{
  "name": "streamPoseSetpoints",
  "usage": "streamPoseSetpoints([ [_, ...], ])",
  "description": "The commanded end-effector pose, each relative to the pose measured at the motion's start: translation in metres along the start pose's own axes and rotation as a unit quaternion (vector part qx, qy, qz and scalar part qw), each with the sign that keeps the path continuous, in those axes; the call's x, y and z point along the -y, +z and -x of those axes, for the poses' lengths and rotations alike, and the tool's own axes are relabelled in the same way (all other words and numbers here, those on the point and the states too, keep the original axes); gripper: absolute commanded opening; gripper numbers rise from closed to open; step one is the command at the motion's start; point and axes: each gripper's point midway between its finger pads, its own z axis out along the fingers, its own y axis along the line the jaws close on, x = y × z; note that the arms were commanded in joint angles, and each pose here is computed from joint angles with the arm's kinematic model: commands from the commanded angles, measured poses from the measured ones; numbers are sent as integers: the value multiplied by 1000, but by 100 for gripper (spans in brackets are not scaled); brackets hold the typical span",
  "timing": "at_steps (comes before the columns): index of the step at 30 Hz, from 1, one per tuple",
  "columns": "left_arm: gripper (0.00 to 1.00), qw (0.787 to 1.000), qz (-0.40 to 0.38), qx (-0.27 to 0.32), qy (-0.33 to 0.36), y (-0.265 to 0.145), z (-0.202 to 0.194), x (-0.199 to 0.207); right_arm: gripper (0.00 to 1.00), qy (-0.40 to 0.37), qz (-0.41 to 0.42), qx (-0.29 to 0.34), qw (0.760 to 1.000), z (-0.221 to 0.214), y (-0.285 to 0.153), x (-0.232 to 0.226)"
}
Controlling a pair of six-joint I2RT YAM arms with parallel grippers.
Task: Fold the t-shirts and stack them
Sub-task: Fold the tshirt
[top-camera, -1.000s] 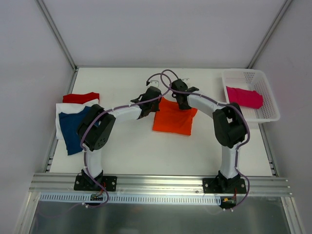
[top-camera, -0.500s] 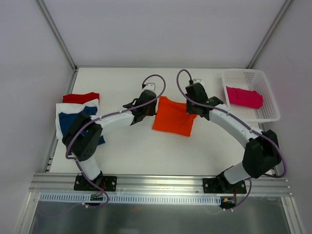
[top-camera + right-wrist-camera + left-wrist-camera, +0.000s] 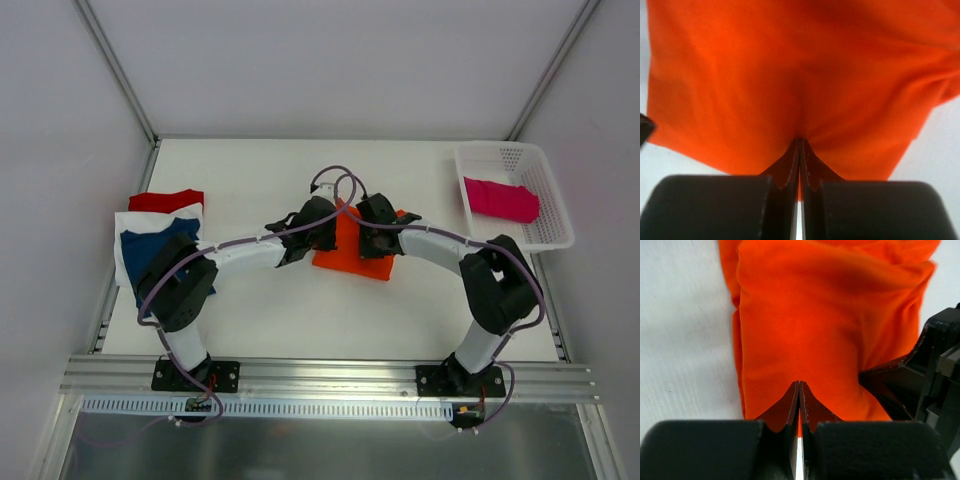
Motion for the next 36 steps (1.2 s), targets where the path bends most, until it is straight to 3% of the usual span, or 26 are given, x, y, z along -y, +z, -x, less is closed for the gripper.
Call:
streamPoseSetpoints([
  [1,0,999,0,-40,-16,12,-29,-3,0,18,30,-3,999,0,13,-21],
  [7,0,996,35,-78,-15,4,-81,-21,0,7,23,-28,999,-33,21,-27],
  [18,0,988,84,-130,0,-73,-168,-33,0,-25,-5,-39,999,-92,3,-41],
  [31,0,984,120,-129,-4,-139,-191,-38,0,-73,-32,-24,997,-152,-57,-51],
  [36,0,992,107,-71,-2,-160,-155,-27,0,-112,-57,69,990,-119,-106,-56],
])
